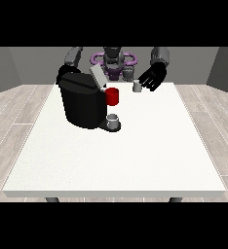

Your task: Insert the coffee pod into the coffee machine and close the lid

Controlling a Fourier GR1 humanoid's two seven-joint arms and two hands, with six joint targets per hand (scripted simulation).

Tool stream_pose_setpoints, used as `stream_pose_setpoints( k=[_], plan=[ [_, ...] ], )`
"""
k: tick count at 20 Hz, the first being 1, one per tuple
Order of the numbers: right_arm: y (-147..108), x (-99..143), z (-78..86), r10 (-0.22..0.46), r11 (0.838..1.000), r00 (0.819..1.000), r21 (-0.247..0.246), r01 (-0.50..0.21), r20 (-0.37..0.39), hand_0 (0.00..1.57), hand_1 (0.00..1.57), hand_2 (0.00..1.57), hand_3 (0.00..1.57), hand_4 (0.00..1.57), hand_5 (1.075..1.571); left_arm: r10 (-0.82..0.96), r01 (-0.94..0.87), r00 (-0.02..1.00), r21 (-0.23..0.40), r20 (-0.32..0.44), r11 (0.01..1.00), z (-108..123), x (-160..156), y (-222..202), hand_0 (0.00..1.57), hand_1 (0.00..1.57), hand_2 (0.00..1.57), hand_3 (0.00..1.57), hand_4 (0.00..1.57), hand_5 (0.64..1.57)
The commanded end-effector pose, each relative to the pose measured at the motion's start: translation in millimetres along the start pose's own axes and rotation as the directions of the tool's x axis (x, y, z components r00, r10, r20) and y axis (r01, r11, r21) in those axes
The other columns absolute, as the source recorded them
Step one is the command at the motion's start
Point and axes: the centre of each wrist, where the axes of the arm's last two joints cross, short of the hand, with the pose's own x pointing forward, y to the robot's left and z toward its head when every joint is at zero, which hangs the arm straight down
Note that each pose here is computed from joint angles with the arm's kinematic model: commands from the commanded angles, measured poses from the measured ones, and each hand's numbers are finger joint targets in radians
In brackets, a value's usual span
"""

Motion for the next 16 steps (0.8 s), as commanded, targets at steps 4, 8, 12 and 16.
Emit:
stream_pose_setpoints(
  k=[4,8,12,16],
  plan=[
    [11.0,14.8,-7.7,0.007,1.000,1.000,0.012,-0.007,0.020,0.00,0.00,0.00,0.00,0.49,1.571,0.029,-0.028,1.000,0.071,-0.003,0.997,-18.6,36.8,51.8,1.25,1.25,1.29,1.24,0.51,1.571],
    [3.7,35.8,-20.5,0.019,0.999,0.998,0.049,-0.022,0.064,0.00,0.00,0.00,0.00,0.51,1.571,0.024,-0.024,1.000,0.128,0.002,0.991,-29.3,62.8,64.0,1.24,1.24,1.26,1.20,0.48,1.571],
    [25.2,32.0,-11.7,0.015,0.999,0.993,0.045,-0.021,0.117,0.00,0.00,0.00,0.00,0.50,1.571,0.021,-0.027,0.999,0.153,0.043,0.988,-29.7,66.1,76.8,1.26,1.26,1.32,1.25,0.52,1.571],
    [18.9,46.3,-21.4,0.039,0.999,0.995,0.023,-0.041,0.097,0.00,0.00,0.00,0.00,0.52,1.571,-0.016,0.012,1.000,0.141,0.027,0.990,-32.3,72.7,79.0,1.26,1.26,1.31,1.24,0.51,1.571]
  ],
)
